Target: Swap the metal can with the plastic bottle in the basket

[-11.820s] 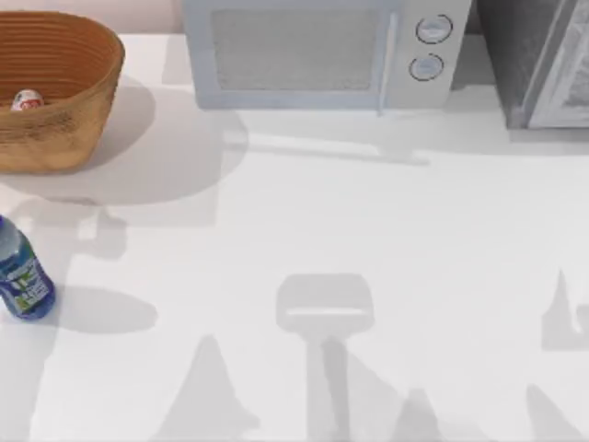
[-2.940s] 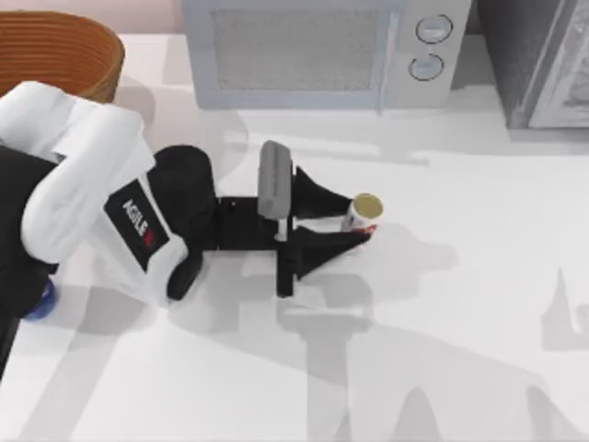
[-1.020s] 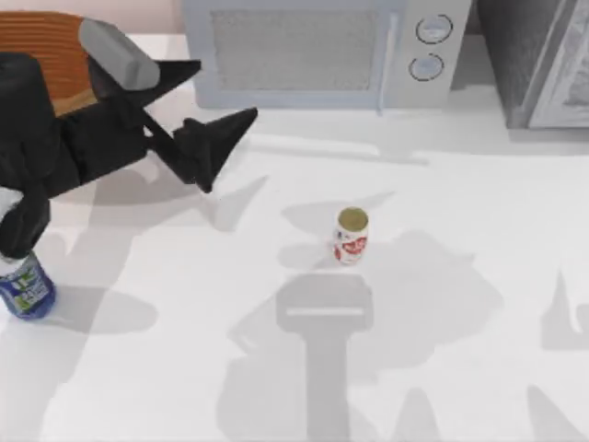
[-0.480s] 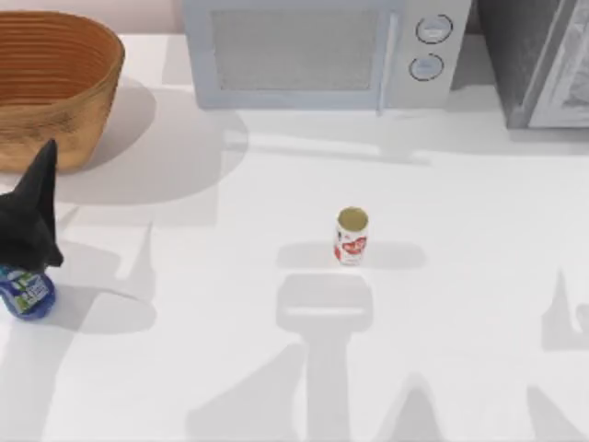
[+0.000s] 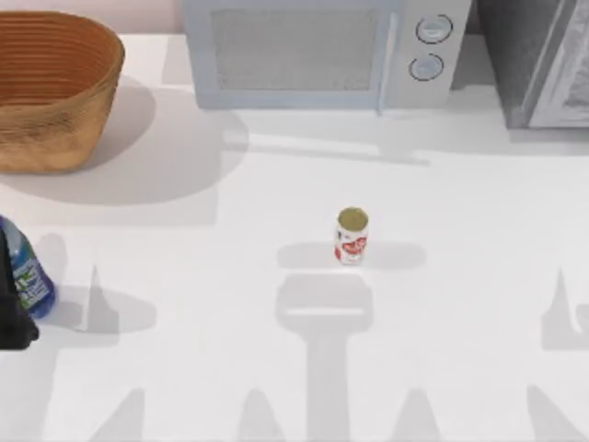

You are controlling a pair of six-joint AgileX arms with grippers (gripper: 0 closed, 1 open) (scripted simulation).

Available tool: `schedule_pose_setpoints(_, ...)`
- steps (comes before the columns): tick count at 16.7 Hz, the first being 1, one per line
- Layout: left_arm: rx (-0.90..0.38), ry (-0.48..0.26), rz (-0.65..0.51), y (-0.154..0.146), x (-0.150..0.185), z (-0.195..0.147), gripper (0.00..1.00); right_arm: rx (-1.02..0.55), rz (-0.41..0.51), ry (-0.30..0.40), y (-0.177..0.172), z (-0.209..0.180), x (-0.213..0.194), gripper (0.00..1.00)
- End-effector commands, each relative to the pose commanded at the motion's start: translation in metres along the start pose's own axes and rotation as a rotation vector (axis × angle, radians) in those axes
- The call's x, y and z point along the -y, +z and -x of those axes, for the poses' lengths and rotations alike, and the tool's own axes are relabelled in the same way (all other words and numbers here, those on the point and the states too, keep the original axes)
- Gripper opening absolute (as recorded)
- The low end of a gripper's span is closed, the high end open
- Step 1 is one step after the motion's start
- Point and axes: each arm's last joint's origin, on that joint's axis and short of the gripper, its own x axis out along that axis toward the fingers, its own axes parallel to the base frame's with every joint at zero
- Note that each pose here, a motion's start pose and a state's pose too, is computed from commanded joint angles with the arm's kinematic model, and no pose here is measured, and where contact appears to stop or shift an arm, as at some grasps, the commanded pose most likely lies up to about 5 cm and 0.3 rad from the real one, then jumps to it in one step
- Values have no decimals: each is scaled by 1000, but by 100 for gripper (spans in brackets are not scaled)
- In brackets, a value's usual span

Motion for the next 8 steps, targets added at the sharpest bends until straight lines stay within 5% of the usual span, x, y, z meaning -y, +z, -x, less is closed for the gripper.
schedule_pose_setpoints(8,-8,12,0,-4,0,0,100,0,0,0,0,0,0,100)
